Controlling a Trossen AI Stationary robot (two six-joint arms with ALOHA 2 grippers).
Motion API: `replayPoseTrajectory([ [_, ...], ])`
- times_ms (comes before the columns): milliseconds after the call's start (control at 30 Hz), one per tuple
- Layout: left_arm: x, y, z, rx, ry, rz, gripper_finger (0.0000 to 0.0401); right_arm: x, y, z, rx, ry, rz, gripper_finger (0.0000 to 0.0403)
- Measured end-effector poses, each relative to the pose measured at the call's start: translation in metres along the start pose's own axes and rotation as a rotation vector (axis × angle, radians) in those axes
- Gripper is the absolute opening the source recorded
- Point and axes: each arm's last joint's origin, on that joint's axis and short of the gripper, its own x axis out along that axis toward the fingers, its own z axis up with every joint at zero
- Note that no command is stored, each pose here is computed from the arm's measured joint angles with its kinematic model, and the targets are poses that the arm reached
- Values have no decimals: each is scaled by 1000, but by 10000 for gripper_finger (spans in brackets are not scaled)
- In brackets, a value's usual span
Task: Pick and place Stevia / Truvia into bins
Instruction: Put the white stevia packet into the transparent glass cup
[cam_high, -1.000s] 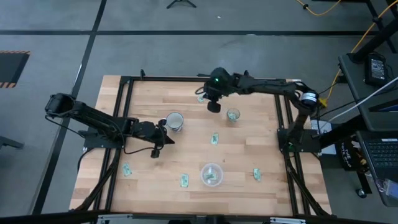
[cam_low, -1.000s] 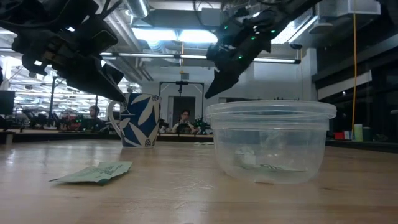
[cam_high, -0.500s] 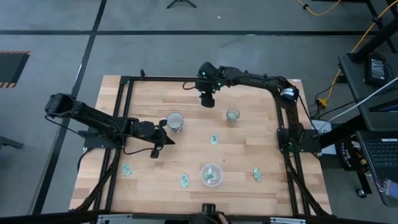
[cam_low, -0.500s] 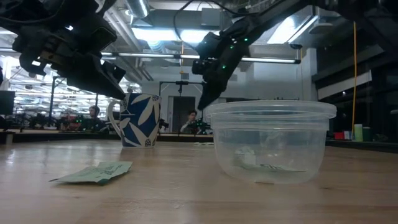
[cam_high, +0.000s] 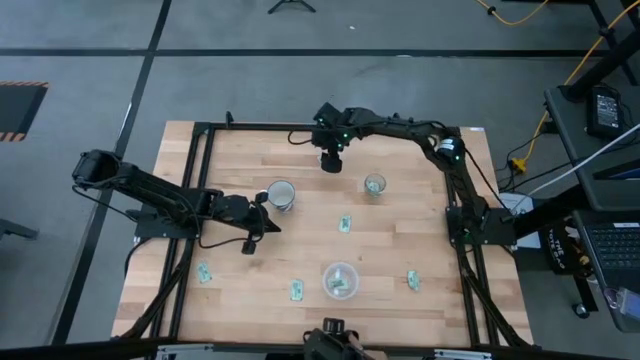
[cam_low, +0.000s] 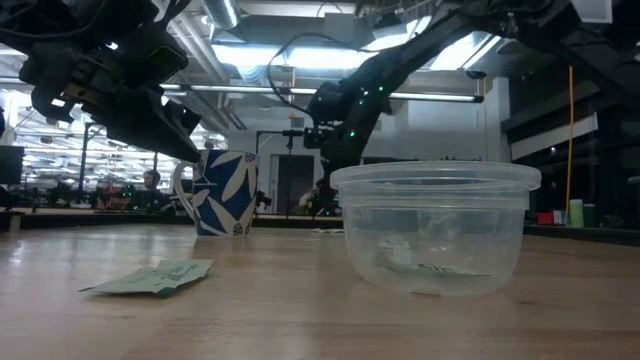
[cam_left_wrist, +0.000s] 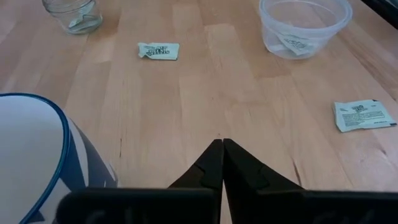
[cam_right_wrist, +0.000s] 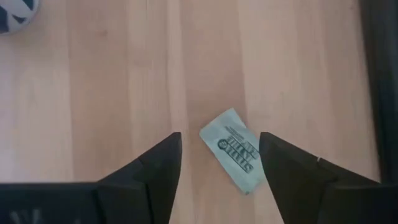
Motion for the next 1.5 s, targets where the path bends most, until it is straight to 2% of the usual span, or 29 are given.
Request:
replayPoseTrajectory([
  [467,0,1,-2,11,20,19,1,13,-4,3,-1,-48,-21,222],
  [833,0,7,-2,14,21,25,1,13,-4,4,75,-57,-23,221],
  [1167,0,17,-3,18,21,23,2,-12,-7,22,82,-67,-28,221],
  [1500,-1,24,-3,23,21,34,2,-20,-12,20,142,-40,-23,221],
])
